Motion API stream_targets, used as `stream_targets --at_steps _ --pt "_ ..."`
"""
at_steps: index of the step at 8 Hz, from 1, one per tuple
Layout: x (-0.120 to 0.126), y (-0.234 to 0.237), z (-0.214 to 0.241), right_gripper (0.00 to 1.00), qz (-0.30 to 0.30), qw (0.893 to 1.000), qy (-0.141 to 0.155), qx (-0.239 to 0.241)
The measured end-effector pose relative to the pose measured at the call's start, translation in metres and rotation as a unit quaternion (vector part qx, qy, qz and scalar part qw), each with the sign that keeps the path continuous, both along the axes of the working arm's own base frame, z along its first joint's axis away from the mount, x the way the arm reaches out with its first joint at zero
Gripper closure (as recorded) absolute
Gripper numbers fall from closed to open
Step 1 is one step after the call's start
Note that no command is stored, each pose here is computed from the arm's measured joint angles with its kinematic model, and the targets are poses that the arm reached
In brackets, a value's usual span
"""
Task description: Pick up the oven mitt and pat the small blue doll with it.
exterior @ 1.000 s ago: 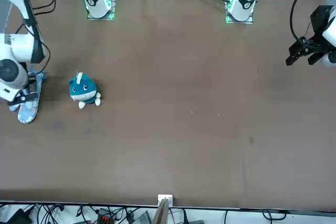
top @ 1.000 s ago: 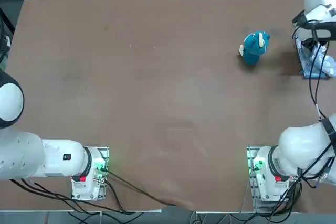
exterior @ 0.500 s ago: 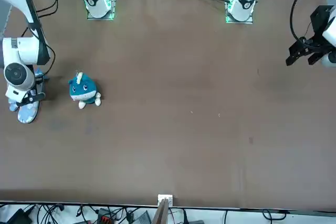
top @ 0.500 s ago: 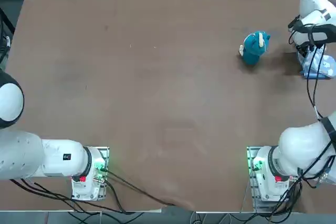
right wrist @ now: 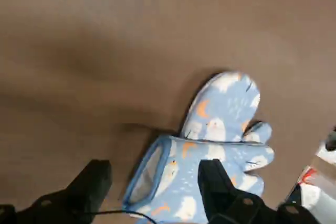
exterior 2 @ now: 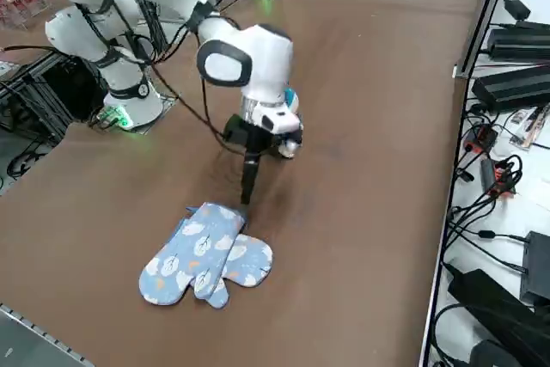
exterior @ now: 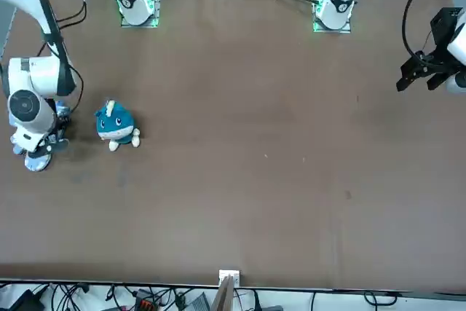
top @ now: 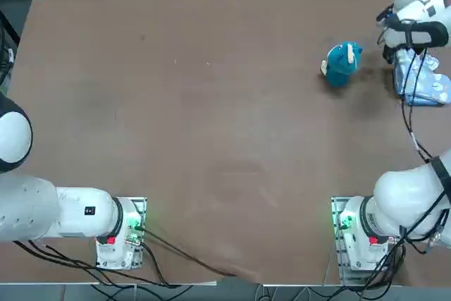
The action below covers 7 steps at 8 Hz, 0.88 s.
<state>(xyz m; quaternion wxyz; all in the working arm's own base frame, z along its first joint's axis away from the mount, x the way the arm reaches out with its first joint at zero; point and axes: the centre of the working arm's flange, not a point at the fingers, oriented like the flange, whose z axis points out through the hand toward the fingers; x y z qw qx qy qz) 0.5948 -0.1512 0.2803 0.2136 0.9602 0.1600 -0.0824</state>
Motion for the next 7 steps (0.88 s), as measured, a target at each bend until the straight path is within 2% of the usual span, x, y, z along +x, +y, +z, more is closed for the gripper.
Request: stream_targets --at_steps 2,3,5,7 --pt "0.025 0.020 0.073 0.00 -0.045 0.997 -0.043 0.035" --pt "0.032 0.031 0.112 0.00 -0.071 0.994 -0.055 0.060" --pt "0.040 0.049 0.187 0.00 -0.113 0.986 -0.059 0.104" --pt "0.039 0.061 0.243 0.00 -0.145 0.976 -0.054 0.156"
